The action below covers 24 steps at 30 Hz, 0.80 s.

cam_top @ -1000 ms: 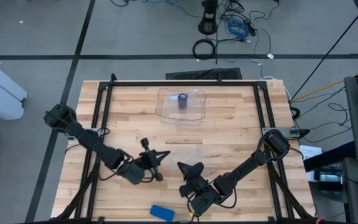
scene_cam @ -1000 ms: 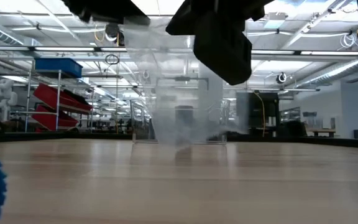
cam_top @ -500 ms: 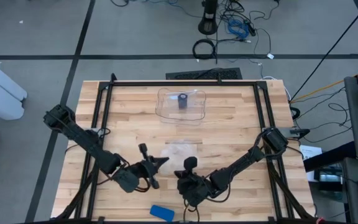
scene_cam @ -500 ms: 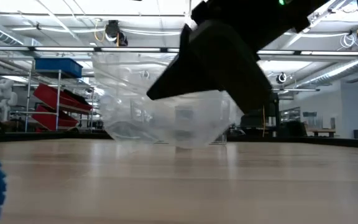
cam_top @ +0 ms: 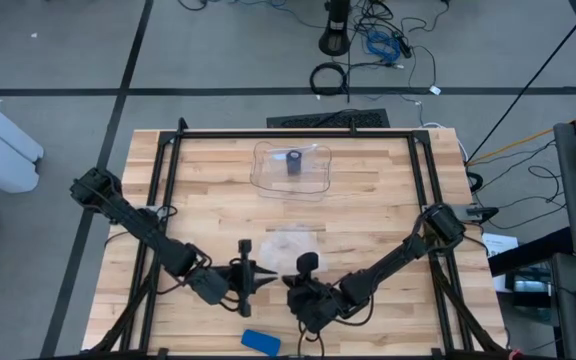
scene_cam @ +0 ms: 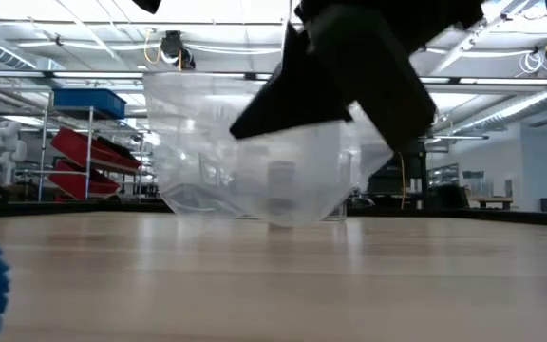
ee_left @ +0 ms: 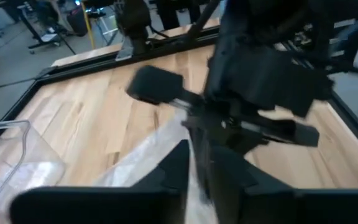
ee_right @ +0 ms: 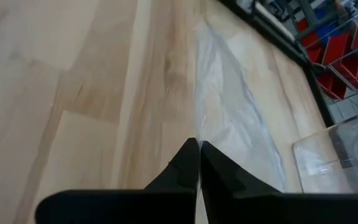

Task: Roll bandage
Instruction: Prepare the transparent zip bag

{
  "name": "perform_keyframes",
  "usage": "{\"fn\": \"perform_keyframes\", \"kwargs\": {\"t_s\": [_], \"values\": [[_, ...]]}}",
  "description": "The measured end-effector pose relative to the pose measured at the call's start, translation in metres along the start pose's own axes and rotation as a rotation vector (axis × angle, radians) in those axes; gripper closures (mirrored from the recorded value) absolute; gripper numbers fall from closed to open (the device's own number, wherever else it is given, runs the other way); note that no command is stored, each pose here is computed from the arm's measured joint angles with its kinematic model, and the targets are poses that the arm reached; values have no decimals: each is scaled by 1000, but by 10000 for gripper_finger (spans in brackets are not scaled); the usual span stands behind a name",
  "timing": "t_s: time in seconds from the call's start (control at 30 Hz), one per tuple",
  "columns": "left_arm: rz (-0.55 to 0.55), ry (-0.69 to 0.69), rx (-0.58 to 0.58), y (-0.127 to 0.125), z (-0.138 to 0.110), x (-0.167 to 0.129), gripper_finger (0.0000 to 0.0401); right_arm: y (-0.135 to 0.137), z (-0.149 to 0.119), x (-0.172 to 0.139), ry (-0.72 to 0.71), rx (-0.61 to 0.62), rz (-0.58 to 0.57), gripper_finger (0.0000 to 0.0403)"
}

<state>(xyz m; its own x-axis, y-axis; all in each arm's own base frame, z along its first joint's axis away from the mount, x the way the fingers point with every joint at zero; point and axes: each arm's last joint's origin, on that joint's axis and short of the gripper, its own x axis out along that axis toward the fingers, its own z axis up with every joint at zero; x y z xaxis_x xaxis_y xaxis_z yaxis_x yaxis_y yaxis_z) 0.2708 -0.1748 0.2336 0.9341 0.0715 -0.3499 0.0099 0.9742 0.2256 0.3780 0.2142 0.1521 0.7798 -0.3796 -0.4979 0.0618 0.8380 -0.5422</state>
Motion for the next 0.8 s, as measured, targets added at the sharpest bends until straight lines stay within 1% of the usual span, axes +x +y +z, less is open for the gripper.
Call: {"fn": "perform_keyframes", "kwargs": {"t_s": [0.1,0.2,0.27,0.37,0.47,0.63,0.8], "values": [[-13,18,9,-1,-2,0,297,-7,7,-6,-20,33,1,403],[-20,57,13,0,-6,0,243,-13,13,-12,-39,60,37,403],[7,60,14,2,-7,1,210,-19,17,-15,-51,88,53,403],[30,57,4,5,-6,3,176,-24,19,-13,-54,110,66,403],[39,63,-22,9,-7,5,161,-27,19,-10,-46,115,60,403],[33,71,-49,13,-7,8,160,-30,20,-6,-49,129,87,403],[8,108,-37,14,-11,9,159,-30,22,-7,-55,133,102,403]]}}
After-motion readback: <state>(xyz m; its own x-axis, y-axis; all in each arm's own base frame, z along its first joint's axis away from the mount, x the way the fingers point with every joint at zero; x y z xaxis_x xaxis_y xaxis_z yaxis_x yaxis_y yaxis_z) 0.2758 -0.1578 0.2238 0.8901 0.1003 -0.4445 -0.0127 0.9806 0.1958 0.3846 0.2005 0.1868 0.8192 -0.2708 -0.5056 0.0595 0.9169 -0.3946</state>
